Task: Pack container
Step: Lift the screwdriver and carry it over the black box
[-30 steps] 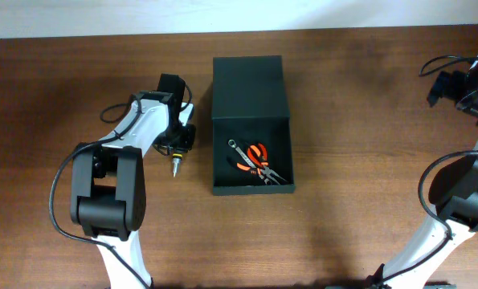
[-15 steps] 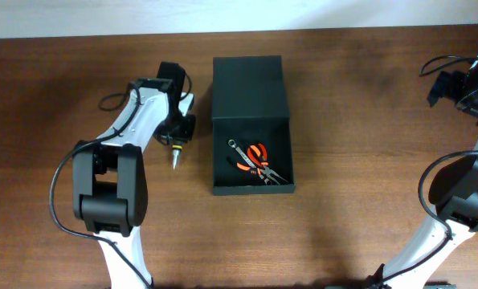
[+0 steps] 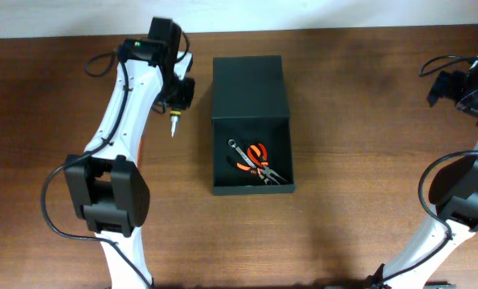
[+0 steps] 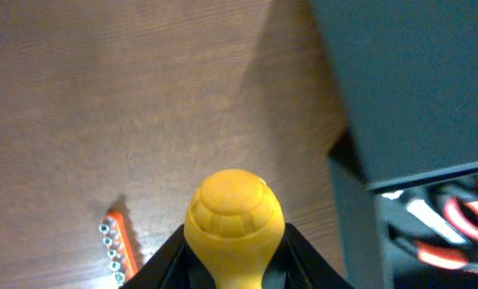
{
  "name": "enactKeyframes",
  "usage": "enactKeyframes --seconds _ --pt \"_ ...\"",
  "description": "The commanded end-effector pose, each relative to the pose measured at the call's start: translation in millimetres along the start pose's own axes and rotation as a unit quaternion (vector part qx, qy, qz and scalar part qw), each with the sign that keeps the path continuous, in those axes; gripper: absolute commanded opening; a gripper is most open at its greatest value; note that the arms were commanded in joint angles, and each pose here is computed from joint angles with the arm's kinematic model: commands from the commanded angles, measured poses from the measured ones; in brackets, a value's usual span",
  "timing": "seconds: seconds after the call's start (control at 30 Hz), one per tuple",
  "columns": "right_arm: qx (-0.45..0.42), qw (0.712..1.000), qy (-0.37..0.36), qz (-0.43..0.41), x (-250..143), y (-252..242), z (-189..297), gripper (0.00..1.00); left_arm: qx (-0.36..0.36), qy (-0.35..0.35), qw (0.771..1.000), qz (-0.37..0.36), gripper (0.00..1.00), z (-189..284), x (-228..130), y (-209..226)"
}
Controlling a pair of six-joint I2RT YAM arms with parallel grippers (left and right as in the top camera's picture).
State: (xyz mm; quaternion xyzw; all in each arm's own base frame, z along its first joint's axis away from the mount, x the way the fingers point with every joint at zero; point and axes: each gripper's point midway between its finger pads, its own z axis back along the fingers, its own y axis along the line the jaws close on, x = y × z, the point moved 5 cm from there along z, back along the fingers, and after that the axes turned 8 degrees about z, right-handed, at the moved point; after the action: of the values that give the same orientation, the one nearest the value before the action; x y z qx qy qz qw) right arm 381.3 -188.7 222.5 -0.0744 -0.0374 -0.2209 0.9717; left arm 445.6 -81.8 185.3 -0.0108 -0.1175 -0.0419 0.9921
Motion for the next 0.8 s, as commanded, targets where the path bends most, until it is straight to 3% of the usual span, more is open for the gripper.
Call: enactKeyframes --seconds 0.0,0.2,0.5,0.77 --pt "-0.002 1.000 -0.005 -0.007 0 -3 3 0.99 -0.015 -0.038 0.999 -0.022 0.31 29 13 -25" --pt "-0.002 1.000 -0.005 -0.007 0 -3 3 0.99 -0.034 -0.066 0.995 -0.071 0.31 55 13 -73" --pt "-0.002 1.000 -0.005 -0.007 0 -3 3 0.99 -0.060 -0.062 0.984 -0.155 0.31 63 -14 -150" --pt "-0.002 1.000 -0.005 -0.007 0 -3 3 0.99 -0.069 -0.025 0.977 -0.199 0.31 65 -45 -181"
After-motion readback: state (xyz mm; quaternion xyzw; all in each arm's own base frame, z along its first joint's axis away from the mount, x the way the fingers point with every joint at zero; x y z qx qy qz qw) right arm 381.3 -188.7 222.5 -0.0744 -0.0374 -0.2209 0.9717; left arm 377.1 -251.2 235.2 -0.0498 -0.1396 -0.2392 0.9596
